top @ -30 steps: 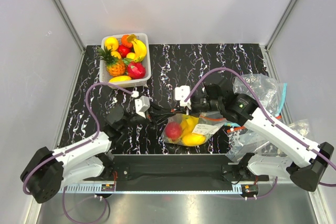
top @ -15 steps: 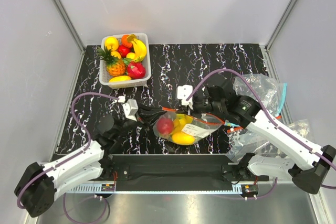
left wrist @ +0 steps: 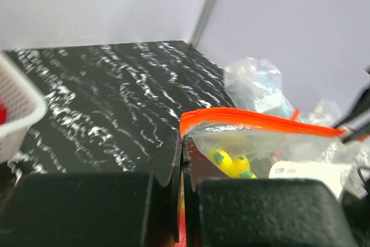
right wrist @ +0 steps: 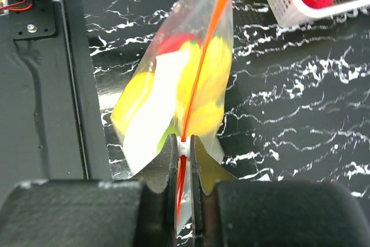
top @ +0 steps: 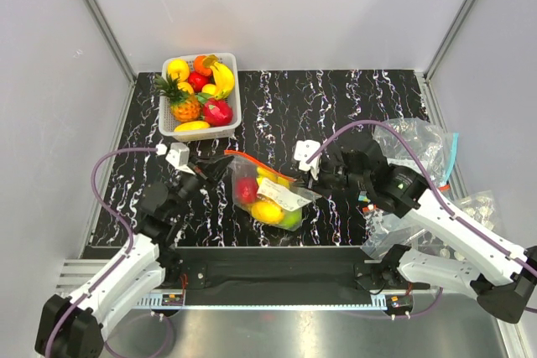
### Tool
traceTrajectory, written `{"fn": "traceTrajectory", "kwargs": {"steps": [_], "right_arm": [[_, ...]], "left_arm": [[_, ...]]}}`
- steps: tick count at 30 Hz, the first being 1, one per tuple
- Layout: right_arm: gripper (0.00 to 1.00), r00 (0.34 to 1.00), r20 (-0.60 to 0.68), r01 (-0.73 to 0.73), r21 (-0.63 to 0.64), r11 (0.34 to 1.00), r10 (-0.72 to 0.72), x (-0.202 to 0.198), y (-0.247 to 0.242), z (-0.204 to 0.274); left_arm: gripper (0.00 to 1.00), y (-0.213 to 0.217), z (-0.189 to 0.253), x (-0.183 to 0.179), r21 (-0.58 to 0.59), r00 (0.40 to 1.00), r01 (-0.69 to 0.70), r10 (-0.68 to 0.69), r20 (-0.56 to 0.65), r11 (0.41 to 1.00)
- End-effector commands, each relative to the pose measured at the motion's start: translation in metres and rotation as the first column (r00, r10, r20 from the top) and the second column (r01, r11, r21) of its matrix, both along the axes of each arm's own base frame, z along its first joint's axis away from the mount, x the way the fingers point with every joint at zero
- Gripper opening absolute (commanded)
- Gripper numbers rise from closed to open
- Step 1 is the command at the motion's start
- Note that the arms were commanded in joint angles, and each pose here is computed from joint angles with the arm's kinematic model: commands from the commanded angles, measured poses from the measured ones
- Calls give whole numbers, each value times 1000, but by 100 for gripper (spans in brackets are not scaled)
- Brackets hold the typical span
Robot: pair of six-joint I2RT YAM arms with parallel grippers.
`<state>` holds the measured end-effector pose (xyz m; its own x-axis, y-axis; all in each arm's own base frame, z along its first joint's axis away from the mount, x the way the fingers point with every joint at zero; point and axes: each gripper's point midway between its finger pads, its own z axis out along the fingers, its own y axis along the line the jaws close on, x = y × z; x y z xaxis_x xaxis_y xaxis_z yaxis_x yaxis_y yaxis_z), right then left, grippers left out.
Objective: Place the food in the zip-top bag and seal the zipper
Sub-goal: Zip the zipper food storage bag at the center of the board, then place the zipper food storage bag at the center of the board.
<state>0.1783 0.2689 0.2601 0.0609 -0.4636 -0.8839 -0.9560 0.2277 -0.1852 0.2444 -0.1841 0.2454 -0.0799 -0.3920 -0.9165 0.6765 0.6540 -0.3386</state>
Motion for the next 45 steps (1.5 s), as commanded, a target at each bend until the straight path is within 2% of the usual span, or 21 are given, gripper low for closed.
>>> {"fn": "traceTrajectory", "kwargs": {"steps": [1, 12, 19, 25, 30, 33, 35, 36, 38, 41, 42, 43, 44, 45], "right_arm": [[1, 998, -31, 59, 12, 998, -58, -2, -9, 4], [0, 965, -110, 233, -49, 971, -238, -5, -41, -1], [1, 963, -100, 248, -22, 968, -249, -10, -49, 5], [4, 965, -73, 251, -2, 968, -250, 0, -41, 5], [0, 955, 13, 295, 65, 953, -296, 37, -18, 17], [0, 947, 40, 314, 76, 946, -318, 61, -3, 26], [0, 949, 15, 315, 56, 947, -316, 80, 8, 18], [0, 949, 15, 314, 79, 946, -316, 88, 13, 29], [0, 951, -27, 310, 82, 947, -309, 108, 27, 21], [0, 929, -47, 370, 115, 922, -367, 150, 36, 21], [0, 919, -31, 393, 143, 908, -393, 165, 36, 35], [1, 909, -30, 416, 151, 897, -417, 174, 38, 37], [10, 898, -36, 438, 145, 887, -438, 187, 44, 29], [29, 889, -26, 454, 180, 873, -457, 196, 47, 46]], "left_arm": [[0, 34, 7, 18, -94, 983, -182, 182, -10, 979], [0, 43, 5, 21, -82, 974, -226, 227, -1, 971], [0, 39, 7, 22, -81, 978, -208, 210, 8, 975], [0, 49, 9, 26, -81, 963, -267, 268, 7, 960], [0, 59, 25, 31, -116, 944, -322, 328, 31, 940], [0, 71, 38, 42, -76, 913, -405, 408, 30, 911], [0, 86, 31, 51, -8, 871, -491, 492, 6, 871], [0, 91, 36, 54, -2, 855, -519, 519, 12, 855], [0, 106, 36, 58, 16, 809, -587, 587, 19, 809], [0, 124, 45, 64, 14, 757, -653, 653, 34, 757], [1, 126, 48, 66, 16, 748, -664, 663, 38, 748], [7, 129, 40, 73, 50, 732, -681, 681, 18, 731], [22, 134, 51, 77, 43, 717, -697, 697, 22, 716], [74, 137, 49, 81, 57, 704, -710, 710, 9, 702]]}}
